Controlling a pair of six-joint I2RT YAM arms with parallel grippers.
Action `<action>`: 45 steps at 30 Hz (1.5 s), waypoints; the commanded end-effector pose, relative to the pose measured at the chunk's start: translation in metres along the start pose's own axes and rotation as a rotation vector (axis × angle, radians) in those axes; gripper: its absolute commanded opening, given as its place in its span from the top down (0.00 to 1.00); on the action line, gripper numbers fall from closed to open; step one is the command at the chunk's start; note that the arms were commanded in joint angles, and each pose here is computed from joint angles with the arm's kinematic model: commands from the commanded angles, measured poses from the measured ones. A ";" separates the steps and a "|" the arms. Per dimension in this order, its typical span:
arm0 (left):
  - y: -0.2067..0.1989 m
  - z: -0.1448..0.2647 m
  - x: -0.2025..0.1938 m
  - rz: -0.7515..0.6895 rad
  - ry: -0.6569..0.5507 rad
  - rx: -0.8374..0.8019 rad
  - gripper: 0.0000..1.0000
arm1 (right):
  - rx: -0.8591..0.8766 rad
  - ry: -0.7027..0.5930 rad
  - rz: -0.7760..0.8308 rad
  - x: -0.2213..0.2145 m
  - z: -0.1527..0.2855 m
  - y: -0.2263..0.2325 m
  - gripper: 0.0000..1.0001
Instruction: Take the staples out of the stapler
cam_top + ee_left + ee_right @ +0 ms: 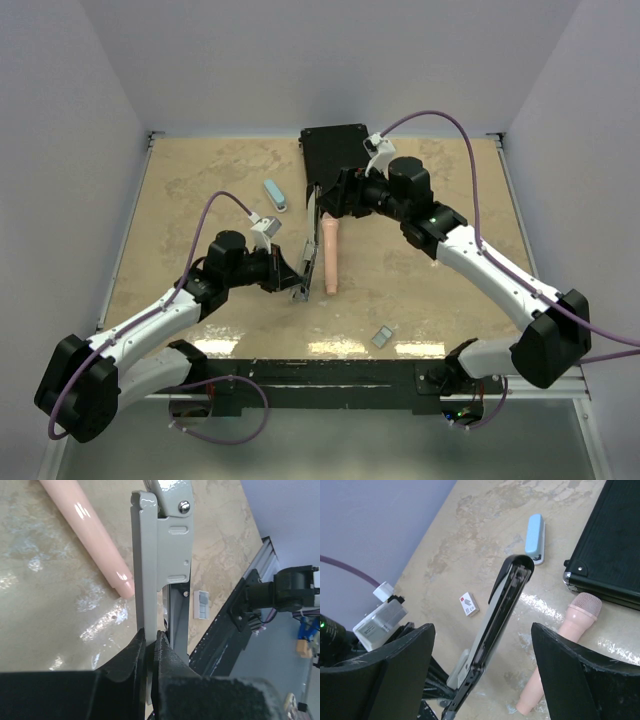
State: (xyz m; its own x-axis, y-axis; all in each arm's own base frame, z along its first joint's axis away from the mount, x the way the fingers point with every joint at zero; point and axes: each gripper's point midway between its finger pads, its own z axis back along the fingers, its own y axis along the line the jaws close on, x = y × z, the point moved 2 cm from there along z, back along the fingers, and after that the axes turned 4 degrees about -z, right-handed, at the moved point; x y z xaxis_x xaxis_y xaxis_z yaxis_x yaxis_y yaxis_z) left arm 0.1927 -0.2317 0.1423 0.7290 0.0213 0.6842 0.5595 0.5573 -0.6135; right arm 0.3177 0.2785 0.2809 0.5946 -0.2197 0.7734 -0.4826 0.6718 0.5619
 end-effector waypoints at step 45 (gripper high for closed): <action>0.045 0.021 -0.007 -0.265 0.196 0.894 1.00 | 0.232 0.211 -0.242 -0.110 -0.092 -0.013 0.28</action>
State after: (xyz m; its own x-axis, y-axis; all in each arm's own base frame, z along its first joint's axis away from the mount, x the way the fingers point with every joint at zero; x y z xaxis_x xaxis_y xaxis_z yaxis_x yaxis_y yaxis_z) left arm 0.1853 -0.1804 0.0983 0.7823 -0.3125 0.5388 0.3227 0.9432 0.0786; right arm 0.3075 0.3374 0.1249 0.8473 -0.1677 0.5039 -0.3608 0.5143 0.7780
